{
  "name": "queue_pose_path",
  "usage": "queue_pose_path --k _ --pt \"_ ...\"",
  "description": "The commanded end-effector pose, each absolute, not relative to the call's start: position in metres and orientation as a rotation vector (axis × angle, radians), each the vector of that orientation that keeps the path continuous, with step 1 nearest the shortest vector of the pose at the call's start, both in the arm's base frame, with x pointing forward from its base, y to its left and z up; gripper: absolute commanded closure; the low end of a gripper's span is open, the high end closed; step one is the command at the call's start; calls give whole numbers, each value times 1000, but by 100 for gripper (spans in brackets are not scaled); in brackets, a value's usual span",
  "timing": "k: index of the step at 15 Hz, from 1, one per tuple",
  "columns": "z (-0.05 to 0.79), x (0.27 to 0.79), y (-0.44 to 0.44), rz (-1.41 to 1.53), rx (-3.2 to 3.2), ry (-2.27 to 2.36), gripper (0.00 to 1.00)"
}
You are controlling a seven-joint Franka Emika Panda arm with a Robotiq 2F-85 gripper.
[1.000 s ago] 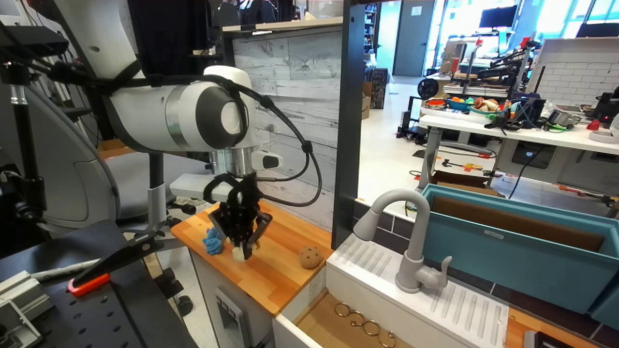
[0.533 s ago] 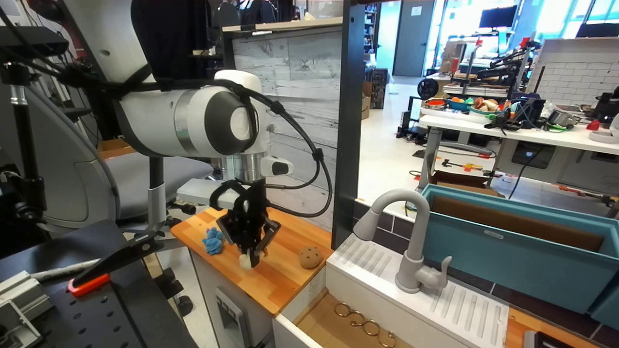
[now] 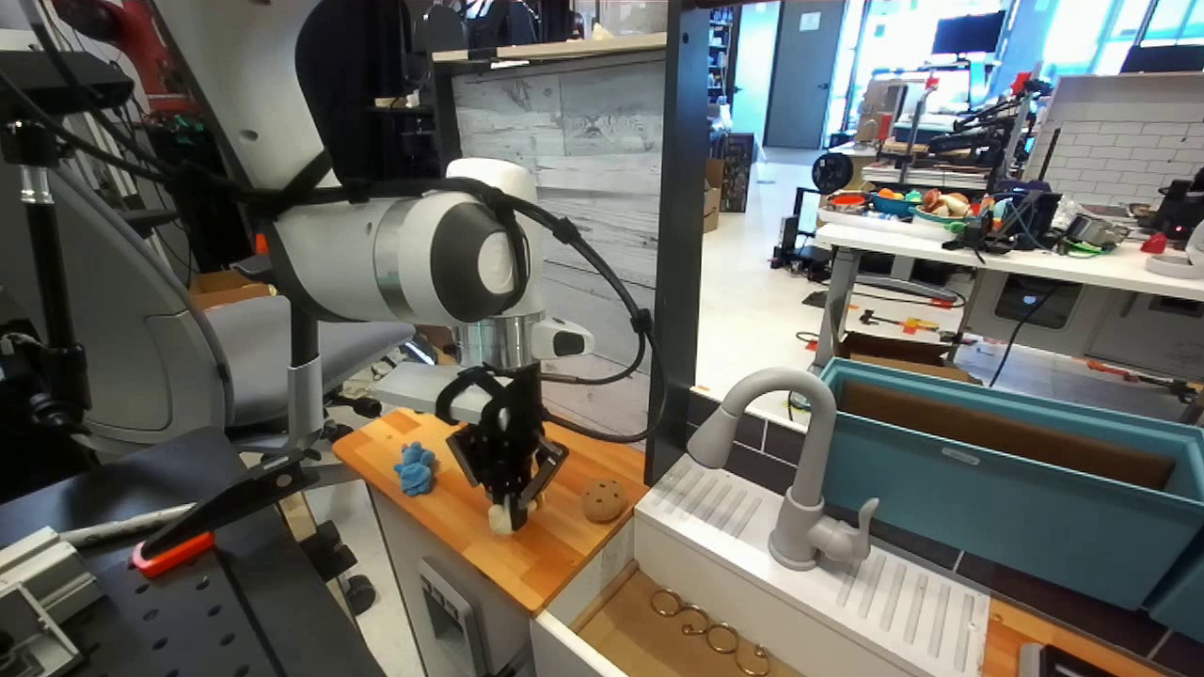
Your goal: Move the plush toy to the bottom right corner
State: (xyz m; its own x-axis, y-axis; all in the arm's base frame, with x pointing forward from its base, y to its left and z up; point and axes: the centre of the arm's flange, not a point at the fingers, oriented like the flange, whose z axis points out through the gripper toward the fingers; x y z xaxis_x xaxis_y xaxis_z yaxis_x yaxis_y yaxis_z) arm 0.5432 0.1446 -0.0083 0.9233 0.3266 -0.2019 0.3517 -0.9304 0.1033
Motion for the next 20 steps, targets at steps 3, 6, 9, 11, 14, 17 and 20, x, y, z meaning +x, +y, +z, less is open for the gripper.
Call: queue_pose_path --k 3,6,9,11,14,17,20 --pt "-9 565 151 -301 2975 459 38" --pt "4 567 157 -301 2991 457 15" --pt "25 565 166 -269 3021 471 0" --pt "48 562 174 -229 3055 496 0" --pt "76 558 182 -167 3096 496 0" --pt "96 551 180 -249 3100 483 0" --pt "84 557 185 -271 3085 471 0"
